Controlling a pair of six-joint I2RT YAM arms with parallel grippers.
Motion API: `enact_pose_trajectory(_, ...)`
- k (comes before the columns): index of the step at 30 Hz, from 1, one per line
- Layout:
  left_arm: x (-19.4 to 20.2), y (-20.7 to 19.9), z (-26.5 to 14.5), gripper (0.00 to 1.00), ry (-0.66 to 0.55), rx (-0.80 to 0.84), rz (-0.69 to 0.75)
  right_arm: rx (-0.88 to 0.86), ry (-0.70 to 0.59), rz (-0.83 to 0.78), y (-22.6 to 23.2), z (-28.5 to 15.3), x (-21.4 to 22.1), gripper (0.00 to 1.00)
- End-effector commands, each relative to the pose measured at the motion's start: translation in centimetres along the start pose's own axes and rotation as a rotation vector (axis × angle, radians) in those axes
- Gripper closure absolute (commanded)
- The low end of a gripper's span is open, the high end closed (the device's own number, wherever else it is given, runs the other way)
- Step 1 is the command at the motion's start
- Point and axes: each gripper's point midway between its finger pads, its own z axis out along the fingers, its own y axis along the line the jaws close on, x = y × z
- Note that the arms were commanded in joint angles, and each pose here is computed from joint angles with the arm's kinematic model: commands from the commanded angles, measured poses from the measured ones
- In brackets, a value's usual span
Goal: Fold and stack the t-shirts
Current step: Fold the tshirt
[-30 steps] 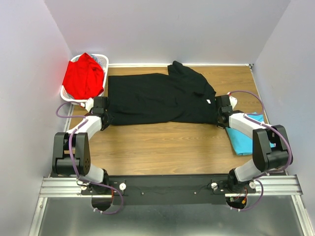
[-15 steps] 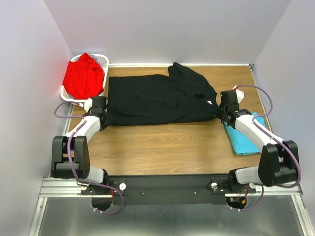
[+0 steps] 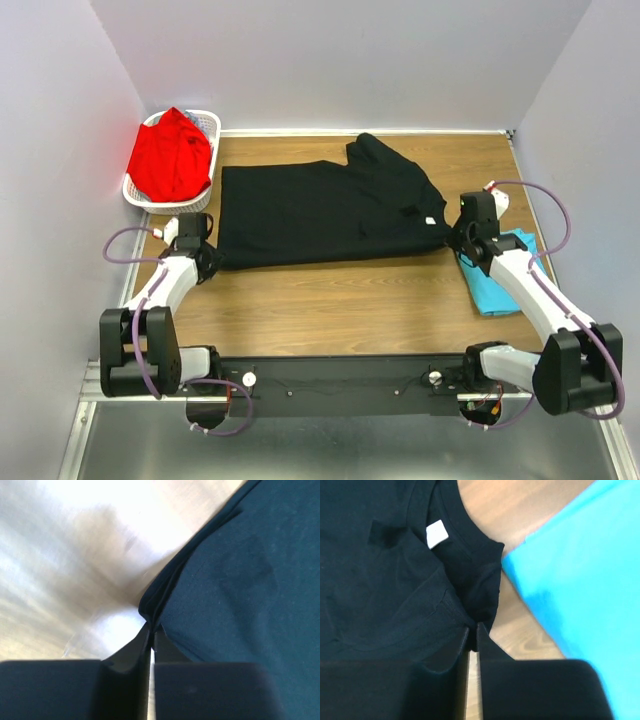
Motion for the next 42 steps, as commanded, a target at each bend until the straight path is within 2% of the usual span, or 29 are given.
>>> enact_pose_trajectory(1,1.4,1.3,-0.7,0.81,0.036,0.003,-0.027,0.018,0.063,0.022,-1.6,-0.6,2.5,0.78)
enact_pose_trajectory(2,1.6,1.4,-0.9,0.68,0.043,0.010,-0.030,0.002,0.059,0.035,-1.5,-0.9,2.5,0.60)
enact_pose_trajectory(5,0.8,1.2,-2.1,0.57,0.004,0.030,-0.031,-0.038,0.064,0.033,-1.0,-1.4,2.6,0.45)
enact_pose_trajectory(6,-0.2,0.5,-2.9,0.55,-0.027,0.051,-0.032,-0.066,0.061,0.031,-0.4,-1.7,2.1,0.44)
enact_pose_trajectory(8,-1.4,0.4,-3.7,0.55,-0.073,0.041,-0.024,-0.098,0.063,0.007,0.3,-1.9,1.6,0.44)
enact_pose_trajectory(11,-4.2,-1.8,-5.2,0.58,-0.166,0.116,0.011,-0.165,0.103,-0.026,2.5,-1.2,1.5,0.44)
enact_pose_trajectory(14,-5.2,-3.3,-5.4,0.61,-0.193,0.147,0.051,-0.191,0.080,-0.053,4.1,-0.3,0.4,0.44)
enact_pose_trajectory(24,-2.6,-6.6,-1.3,0.69,-0.071,0.149,0.177,-0.209,0.038,-0.164,8.4,6.2,-1.8,0.44)
enact_pose_trajectory(28,-1.5,-5.9,-0.5,0.72,-0.047,0.115,0.180,-0.232,0.031,-0.189,9.7,7.8,-2.2,0.44)
enact_pose_trajectory(36,1.0,-1.7,1.7,0.72,-0.003,-0.026,0.143,-0.281,0.020,-0.240,11.2,10.7,-1.7,0.45)
enact_pose_trajectory(42,2.1,-1.3,2.6,0.72,0.026,-0.025,0.135,-0.305,0.019,-0.243,12.1,12.1,-1.4,0.47)
